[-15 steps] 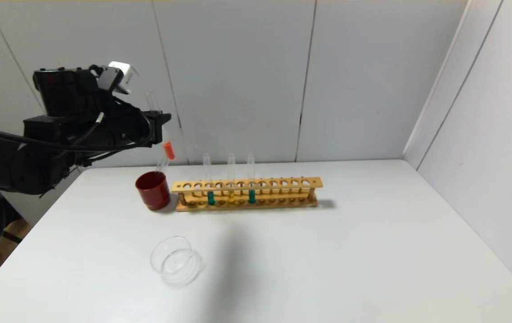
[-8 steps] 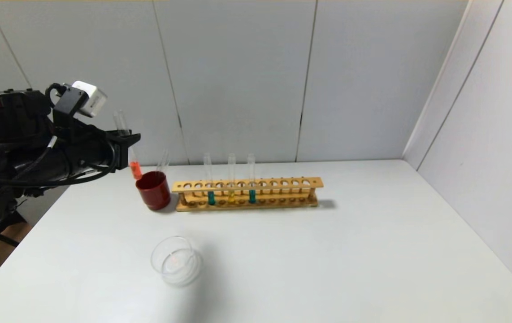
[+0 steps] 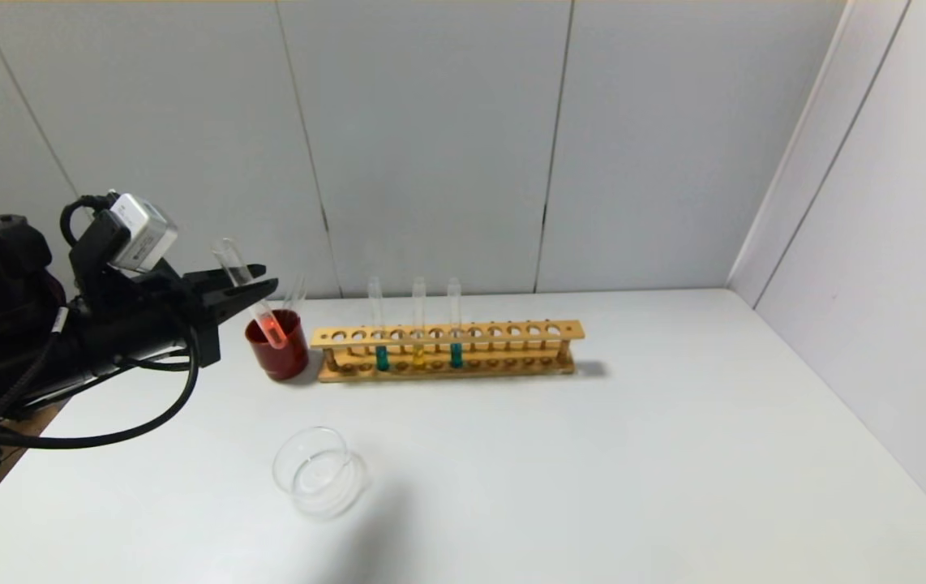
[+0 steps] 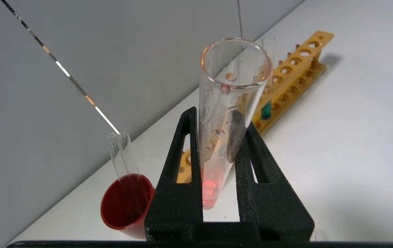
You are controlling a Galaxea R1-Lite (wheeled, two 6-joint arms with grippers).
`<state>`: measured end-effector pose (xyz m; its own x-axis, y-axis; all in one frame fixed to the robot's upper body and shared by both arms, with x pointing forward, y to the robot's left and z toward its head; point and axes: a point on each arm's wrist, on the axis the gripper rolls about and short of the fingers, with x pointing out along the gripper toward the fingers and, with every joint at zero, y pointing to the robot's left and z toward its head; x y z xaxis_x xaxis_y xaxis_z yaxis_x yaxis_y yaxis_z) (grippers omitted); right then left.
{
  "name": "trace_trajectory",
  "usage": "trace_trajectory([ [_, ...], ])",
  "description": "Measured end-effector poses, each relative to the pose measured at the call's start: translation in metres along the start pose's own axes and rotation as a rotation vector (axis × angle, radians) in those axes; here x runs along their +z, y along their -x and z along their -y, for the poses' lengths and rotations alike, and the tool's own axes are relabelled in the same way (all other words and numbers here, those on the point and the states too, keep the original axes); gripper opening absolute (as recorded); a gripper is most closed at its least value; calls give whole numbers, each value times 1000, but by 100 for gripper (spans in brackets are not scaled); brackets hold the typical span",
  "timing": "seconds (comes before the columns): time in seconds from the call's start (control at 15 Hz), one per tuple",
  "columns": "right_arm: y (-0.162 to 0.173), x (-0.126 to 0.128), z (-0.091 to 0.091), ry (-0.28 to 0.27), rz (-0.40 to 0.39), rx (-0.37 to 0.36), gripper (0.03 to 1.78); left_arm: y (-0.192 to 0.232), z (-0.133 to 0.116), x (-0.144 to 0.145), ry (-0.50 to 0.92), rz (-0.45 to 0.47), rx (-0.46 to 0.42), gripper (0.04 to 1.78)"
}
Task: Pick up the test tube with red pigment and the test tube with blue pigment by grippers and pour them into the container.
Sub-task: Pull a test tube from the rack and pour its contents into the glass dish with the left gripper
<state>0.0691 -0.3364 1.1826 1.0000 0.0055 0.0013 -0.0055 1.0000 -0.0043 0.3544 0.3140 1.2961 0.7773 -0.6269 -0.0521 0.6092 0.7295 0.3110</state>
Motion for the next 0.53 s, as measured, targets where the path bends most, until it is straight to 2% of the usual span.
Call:
trace_trajectory([
  [0.33,0,0,0,0,0,0,175,12,18,-31,-143,-67,-107,32],
  [0.53,0,0,0,0,0,0,175,16,20,-45,-239,-107,-117,32],
])
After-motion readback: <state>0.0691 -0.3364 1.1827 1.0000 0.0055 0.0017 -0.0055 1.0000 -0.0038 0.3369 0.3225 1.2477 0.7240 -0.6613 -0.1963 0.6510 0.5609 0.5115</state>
